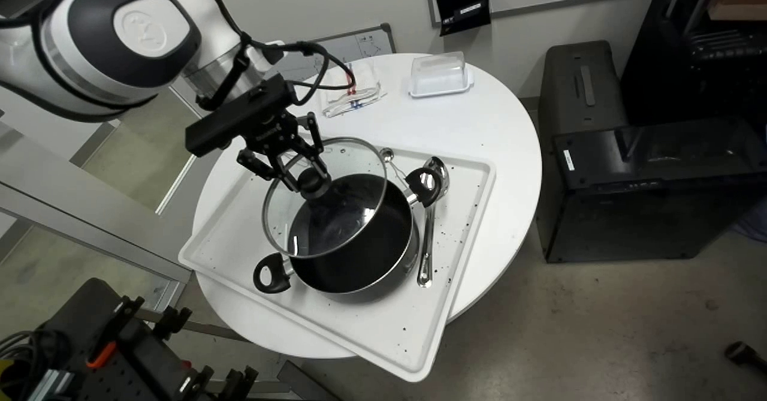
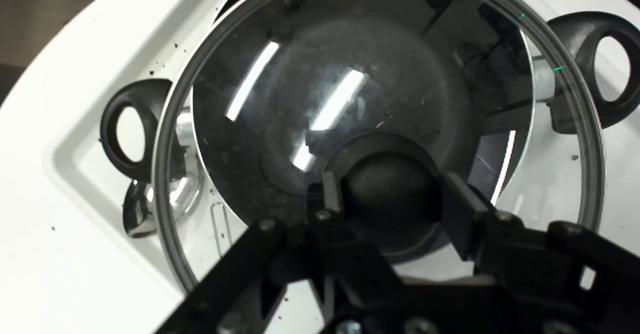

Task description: Remove the lid from the black pot.

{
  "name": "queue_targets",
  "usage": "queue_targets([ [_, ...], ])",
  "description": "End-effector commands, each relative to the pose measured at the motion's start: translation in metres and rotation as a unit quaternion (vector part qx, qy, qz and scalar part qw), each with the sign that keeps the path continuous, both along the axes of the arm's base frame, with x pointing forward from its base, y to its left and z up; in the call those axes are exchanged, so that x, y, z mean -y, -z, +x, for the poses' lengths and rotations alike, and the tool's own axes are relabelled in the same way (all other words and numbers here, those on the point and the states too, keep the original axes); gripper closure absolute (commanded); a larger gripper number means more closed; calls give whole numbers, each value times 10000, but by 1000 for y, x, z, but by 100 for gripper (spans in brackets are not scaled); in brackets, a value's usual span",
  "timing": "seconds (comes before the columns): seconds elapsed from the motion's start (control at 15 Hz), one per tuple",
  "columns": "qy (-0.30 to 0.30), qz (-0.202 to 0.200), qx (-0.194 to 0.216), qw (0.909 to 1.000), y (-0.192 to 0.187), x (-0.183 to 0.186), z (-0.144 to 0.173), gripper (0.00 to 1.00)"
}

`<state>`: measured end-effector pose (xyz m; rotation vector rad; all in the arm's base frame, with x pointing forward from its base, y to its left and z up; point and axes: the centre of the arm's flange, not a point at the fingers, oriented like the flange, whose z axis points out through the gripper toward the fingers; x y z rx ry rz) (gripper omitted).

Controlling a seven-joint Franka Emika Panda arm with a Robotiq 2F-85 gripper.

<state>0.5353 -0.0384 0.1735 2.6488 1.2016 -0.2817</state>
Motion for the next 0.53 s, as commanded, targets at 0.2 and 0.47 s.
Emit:
queue_targets([
  [0.2,-942,-306,0,9951,-1,-100,-9,75],
  [0.47,-1473,-378,38,9884,13,-160,-16,75],
])
